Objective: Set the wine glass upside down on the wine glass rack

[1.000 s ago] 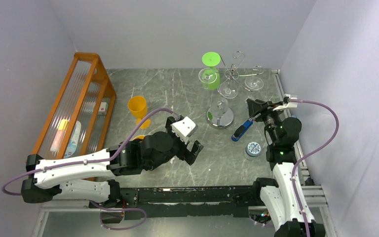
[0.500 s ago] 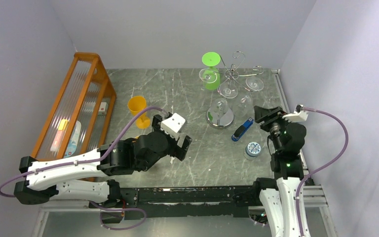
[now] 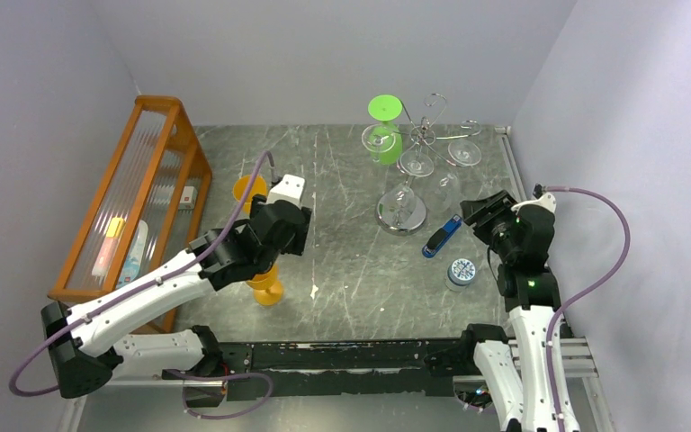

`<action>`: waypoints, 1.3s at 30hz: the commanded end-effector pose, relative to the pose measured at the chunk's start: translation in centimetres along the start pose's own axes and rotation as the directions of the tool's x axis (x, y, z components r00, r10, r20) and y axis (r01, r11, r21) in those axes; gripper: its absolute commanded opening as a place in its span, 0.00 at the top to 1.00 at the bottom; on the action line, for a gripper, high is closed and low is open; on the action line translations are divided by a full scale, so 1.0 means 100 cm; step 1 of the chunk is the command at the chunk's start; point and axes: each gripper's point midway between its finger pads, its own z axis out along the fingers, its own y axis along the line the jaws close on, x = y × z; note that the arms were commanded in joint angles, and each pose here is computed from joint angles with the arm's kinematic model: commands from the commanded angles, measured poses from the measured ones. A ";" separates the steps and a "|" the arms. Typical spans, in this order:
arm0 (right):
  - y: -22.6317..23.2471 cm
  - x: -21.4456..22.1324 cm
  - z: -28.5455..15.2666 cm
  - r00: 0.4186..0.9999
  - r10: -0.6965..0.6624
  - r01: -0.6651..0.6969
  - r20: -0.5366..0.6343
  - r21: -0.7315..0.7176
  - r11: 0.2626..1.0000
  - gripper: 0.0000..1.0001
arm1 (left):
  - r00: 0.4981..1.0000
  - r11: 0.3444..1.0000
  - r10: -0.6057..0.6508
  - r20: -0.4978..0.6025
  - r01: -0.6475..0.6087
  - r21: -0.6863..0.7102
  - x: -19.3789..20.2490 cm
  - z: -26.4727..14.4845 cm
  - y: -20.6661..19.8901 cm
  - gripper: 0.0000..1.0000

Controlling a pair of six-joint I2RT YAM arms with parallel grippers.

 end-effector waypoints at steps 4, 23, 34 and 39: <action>-0.010 -0.003 -0.011 1.000 0.005 -0.006 0.023 0.059 0.998 0.46 | 0.974 0.999 -0.047 -0.220 0.044 -0.016 0.053 -0.009 0.007 0.33; -0.012 0.002 -0.014 0.999 0.032 -0.033 0.013 0.064 0.997 0.47 | 0.918 0.997 -0.082 -0.387 0.074 -0.035 0.113 -0.017 0.010 0.59; -0.017 -0.019 -0.035 0.996 0.034 -0.046 0.078 0.153 0.987 0.44 | 0.926 0.999 -0.037 -0.377 0.045 0.013 0.099 -0.012 -0.001 0.95; -0.004 -0.045 -0.055 0.985 0.042 -0.067 0.168 0.148 0.987 0.43 | 0.963 0.988 -0.039 -0.266 0.078 0.137 0.044 -0.021 -0.021 0.95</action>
